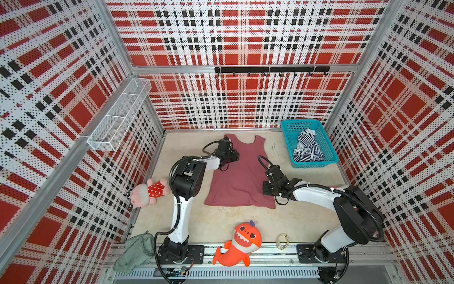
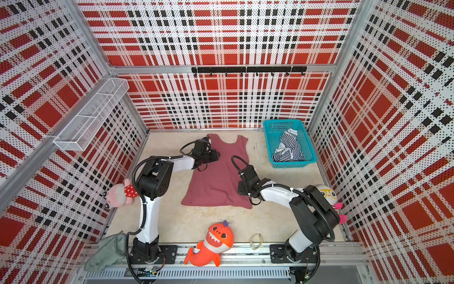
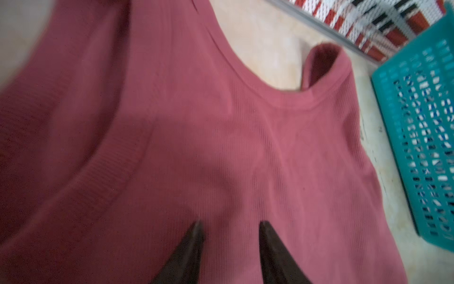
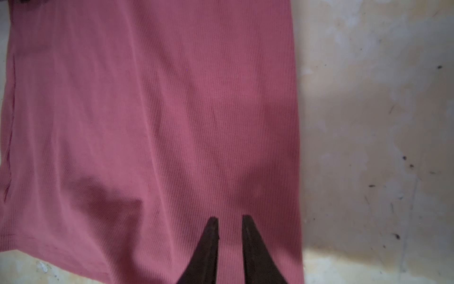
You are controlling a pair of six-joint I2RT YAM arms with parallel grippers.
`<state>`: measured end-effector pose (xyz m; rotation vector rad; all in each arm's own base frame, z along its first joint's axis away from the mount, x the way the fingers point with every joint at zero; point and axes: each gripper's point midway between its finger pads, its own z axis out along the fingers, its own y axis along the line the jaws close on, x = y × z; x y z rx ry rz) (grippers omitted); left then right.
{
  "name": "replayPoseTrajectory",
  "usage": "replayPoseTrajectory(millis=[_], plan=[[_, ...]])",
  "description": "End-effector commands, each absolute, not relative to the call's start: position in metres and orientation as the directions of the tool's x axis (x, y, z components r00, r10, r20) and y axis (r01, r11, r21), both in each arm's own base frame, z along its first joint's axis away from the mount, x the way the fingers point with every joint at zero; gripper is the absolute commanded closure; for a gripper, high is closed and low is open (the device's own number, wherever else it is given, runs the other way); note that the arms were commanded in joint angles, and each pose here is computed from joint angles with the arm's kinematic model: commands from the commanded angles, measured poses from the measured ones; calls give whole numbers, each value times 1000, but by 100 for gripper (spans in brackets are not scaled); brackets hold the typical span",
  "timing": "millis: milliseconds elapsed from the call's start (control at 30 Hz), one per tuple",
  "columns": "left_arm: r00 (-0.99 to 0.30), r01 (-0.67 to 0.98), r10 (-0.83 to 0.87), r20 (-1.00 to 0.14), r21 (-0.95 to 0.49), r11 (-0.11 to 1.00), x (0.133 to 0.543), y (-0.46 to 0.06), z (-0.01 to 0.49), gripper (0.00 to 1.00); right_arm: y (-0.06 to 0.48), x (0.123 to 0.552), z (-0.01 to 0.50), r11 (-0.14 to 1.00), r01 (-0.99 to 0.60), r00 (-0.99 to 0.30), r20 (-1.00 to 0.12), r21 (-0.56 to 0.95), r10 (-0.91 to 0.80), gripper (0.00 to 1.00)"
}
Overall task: Fold and stack tank tops
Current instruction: Rotate the tank top at the center of the table.
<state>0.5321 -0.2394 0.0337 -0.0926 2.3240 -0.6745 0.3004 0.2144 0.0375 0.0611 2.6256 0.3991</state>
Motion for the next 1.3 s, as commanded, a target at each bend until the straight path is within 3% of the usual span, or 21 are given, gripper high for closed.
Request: replayPoseTrajectory(millis=[0,233,433,700,833,1033,1267], plan=[[-770,23,-312,-556,-513,858,527,-209,5,59,217,303,24,960,-35,-884,-457,277,100,80],[-739,-98,-421,-526,-534,840,485,-158,-7,59,203,325,3,978,-45,-904,-425,204,47,81],[-660,-230,-553,-508,-564,793,438,-101,-6,60,186,375,9,983,-41,-894,-445,179,43,81],[-568,-306,-648,-507,-601,738,355,-85,6,60,181,461,30,988,-66,-867,-499,139,12,82],[-541,-272,-669,-510,-647,712,336,-97,28,57,180,492,75,989,-100,-823,-567,110,-20,80],[-504,-186,-596,-626,-595,782,365,-102,88,41,196,454,134,973,-157,-776,-631,170,-15,69],[-543,-116,-489,-682,-516,848,429,-109,102,38,244,367,89,937,-190,-856,-516,292,-13,70]])
